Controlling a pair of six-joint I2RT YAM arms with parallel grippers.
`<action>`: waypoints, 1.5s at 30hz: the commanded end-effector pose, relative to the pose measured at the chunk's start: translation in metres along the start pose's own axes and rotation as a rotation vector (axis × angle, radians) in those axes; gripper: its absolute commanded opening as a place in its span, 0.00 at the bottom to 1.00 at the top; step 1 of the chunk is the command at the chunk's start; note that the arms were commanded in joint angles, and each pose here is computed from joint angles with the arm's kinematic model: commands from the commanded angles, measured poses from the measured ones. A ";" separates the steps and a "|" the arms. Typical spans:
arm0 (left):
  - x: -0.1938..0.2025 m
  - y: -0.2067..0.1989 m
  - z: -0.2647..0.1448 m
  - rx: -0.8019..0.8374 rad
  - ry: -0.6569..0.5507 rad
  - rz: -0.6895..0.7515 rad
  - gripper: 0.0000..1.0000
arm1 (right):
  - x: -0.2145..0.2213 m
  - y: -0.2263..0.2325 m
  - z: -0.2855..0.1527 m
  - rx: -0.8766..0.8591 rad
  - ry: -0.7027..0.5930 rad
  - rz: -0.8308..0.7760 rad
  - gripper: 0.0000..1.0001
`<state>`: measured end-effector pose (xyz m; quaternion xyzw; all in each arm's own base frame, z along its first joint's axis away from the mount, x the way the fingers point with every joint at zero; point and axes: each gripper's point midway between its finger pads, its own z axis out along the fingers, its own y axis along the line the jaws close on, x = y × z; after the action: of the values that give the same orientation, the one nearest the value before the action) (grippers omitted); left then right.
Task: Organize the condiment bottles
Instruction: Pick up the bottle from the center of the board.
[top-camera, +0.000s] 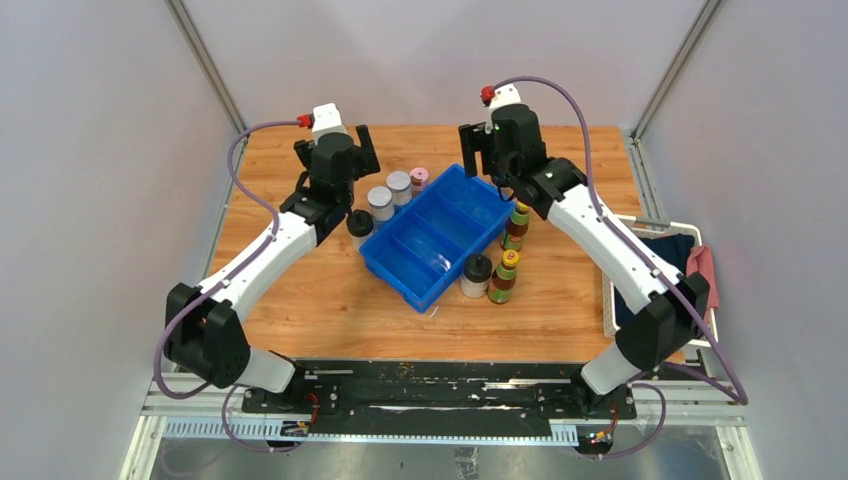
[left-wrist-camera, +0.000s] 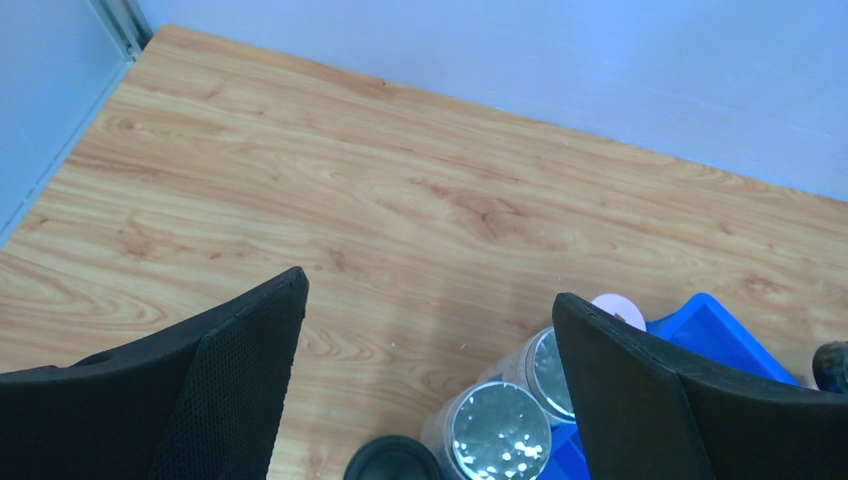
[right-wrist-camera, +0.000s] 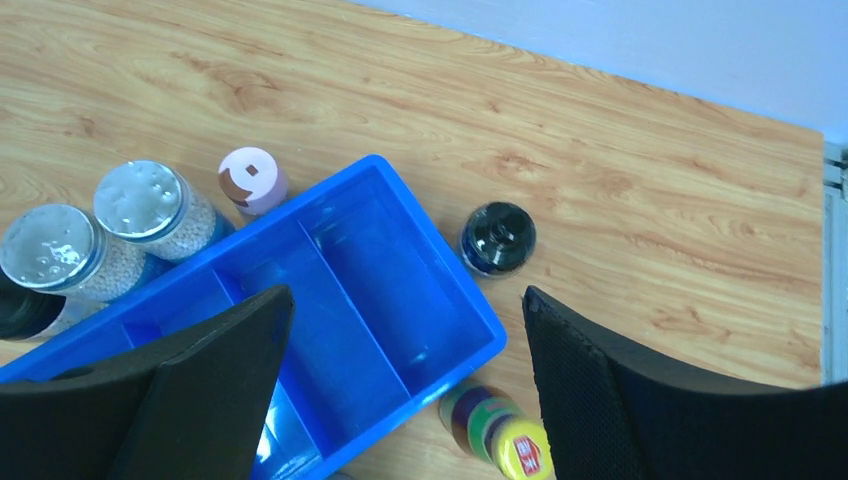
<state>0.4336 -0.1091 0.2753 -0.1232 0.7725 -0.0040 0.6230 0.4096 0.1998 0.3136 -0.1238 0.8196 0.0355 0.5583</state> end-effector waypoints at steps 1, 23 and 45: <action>-0.018 -0.003 0.008 -0.034 -0.068 -0.013 0.99 | 0.003 0.026 0.015 -0.097 0.053 -0.047 0.89; -0.059 -0.009 0.024 0.100 -0.194 -0.067 0.99 | 0.015 0.136 0.062 -0.607 0.151 -0.072 0.89; -0.053 -0.009 0.028 0.162 -0.248 -0.122 0.99 | 0.073 0.178 0.101 -0.747 0.268 -0.125 0.87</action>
<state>0.4711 -0.1056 0.3165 -0.1131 0.6927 -0.0803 0.7077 0.4375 0.3637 0.1889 -0.3484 0.8215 0.2668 0.3642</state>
